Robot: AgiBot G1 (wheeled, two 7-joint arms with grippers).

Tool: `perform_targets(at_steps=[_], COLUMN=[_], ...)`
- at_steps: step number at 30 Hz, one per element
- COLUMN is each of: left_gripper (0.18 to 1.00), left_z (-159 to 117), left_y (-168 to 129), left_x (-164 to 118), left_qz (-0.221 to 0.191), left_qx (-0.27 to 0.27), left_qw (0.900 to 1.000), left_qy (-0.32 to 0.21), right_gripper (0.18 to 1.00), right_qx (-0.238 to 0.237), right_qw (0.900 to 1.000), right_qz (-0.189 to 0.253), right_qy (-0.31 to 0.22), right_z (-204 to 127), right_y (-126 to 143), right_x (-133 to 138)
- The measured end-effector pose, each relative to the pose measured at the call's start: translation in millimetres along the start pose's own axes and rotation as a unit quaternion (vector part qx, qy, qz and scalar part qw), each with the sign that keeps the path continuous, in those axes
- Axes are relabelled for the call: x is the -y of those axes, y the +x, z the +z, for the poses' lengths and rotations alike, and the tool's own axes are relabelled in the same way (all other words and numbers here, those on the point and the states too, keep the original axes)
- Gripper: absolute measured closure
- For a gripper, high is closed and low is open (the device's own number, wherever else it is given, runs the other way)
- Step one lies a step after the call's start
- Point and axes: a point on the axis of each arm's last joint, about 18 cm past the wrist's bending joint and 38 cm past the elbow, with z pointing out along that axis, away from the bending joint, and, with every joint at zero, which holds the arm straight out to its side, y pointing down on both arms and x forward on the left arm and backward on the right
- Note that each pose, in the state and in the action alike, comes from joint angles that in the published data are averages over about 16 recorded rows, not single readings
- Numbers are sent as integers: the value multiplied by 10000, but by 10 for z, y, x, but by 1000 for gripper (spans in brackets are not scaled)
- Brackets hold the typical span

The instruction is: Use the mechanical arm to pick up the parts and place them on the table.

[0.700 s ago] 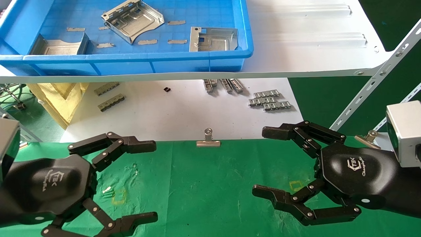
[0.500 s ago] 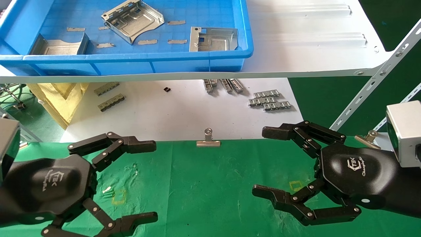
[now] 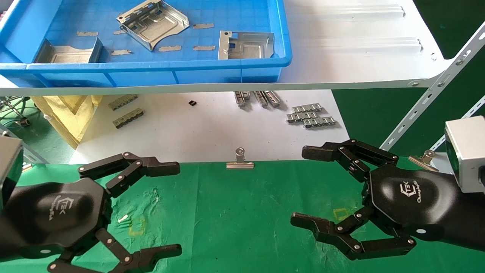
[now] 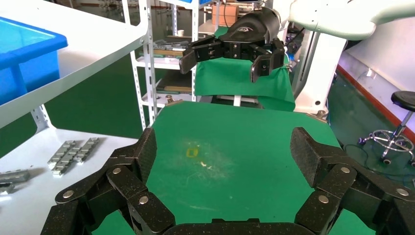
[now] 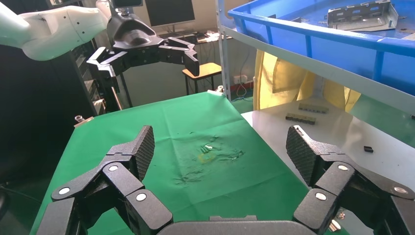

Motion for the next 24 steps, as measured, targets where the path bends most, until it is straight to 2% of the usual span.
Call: perform_targets(at_steps=[24], left_gripper=[184], left_z=[0], left_y=[0], left_x=[0], left_qz=[0], left_qx=[0], left_qw=[10000], left_qy=[0], right_gripper=[179], right_qx=[0], right_qw=[10000], right_qz=[0], right_qy=[0], right_z=[0], right_y=[0], right_x=[0])
